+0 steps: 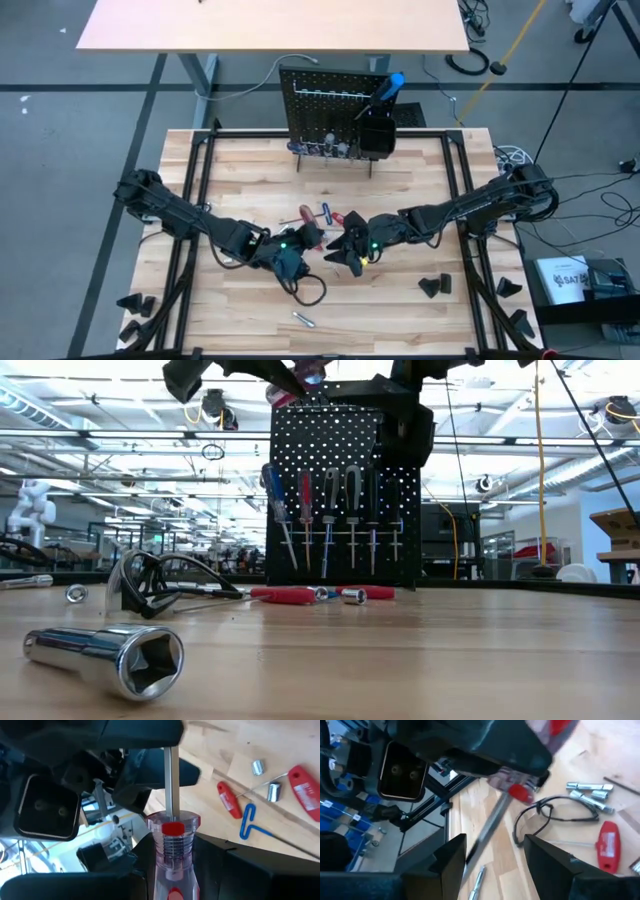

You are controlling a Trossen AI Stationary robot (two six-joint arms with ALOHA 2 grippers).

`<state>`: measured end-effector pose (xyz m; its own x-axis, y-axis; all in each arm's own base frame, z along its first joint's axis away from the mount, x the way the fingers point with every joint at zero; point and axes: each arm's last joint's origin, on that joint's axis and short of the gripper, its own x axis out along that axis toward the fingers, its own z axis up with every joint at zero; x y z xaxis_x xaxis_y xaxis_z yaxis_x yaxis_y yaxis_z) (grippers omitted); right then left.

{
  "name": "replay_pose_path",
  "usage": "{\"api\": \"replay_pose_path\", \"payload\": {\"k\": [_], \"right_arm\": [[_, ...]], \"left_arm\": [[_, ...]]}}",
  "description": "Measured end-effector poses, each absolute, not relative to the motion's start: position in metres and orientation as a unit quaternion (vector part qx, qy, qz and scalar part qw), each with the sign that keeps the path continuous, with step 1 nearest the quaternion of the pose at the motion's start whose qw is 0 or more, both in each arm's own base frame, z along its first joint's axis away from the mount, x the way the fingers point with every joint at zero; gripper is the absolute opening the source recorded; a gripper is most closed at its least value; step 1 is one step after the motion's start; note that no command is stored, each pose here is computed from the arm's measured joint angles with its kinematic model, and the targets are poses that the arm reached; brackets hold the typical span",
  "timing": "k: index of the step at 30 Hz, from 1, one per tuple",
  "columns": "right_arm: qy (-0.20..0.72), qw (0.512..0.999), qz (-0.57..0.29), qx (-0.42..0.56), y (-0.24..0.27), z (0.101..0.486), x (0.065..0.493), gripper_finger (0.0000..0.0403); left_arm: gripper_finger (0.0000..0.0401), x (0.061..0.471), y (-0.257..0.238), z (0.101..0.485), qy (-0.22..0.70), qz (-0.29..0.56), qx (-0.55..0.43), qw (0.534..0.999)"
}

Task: Hang tools onto peg board
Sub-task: Hang the red screwdriver onto the peg board

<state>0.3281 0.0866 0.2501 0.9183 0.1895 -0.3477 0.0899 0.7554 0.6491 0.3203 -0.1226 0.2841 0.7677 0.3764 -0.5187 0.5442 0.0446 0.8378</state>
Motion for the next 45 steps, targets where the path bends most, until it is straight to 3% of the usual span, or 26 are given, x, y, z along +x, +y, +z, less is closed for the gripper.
{"api": "replay_pose_path", "payload": {"k": [7,10,13,15,18,23,26,29,35,39,42,45], "right_arm": [[0.197,0.921,0.031,0.335,0.086,0.250,0.329,0.0165],[0.206,0.924,0.028,0.322,0.084,0.248,0.328,0.0114],[0.218,0.925,0.021,0.311,0.084,0.246,0.327,0.0036],[0.223,0.925,0.020,0.308,0.084,0.244,0.327,0.0016],[0.223,0.928,0.022,0.299,0.084,0.245,0.327,0.0005],[0.220,0.932,0.014,0.287,0.083,0.244,0.327,0.0001],[0.219,0.933,0.010,0.286,0.083,0.244,0.327,0.0001],[0.220,0.933,0.004,0.284,0.082,0.244,0.327,0.0001],[0.259,0.926,-0.012,0.274,0.081,0.236,0.323,0.0001],[0.311,0.911,-0.049,0.265,0.080,0.226,0.316,0.0001],[0.364,0.889,-0.128,0.248,0.083,0.214,0.303,0.0000],[0.409,0.867,-0.155,0.239,0.095,0.201,0.287,0.0000]], "left_arm": [[0.0094,0.325,-0.119,0.281,0.338,-0.073,0.712,0.611],[0.0094,0.328,-0.120,0.274,0.344,-0.083,0.724,0.592],[0.0099,0.330,-0.120,0.270,0.348,-0.088,0.728,0.584],[0.0111,0.331,-0.120,0.269,0.351,-0.090,0.730,0.579],[0.0138,0.332,-0.118,0.269,0.350,-0.087,0.726,0.585],[0.0171,0.338,-0.119,0.276,0.326,-0.041,0.695,0.639],[0.0176,0.337,-0.119,0.276,0.326,-0.046,0.705,0.628],[0.0159,0.337,-0.119,0.276,0.326,-0.050,0.712,0.620],[0.0081,0.337,-0.119,0.276,0.329,-0.049,0.711,0.620],[0.0050,0.335,-0.120,0.273,0.340,-0.035,0.651,0.678],[0.0031,0.329,-0.124,0.264,0.360,-0.083,0.467,0.803],[0.0008,0.321,-0.138,0.249,0.381,-0.166,0.299,0.859]]}}
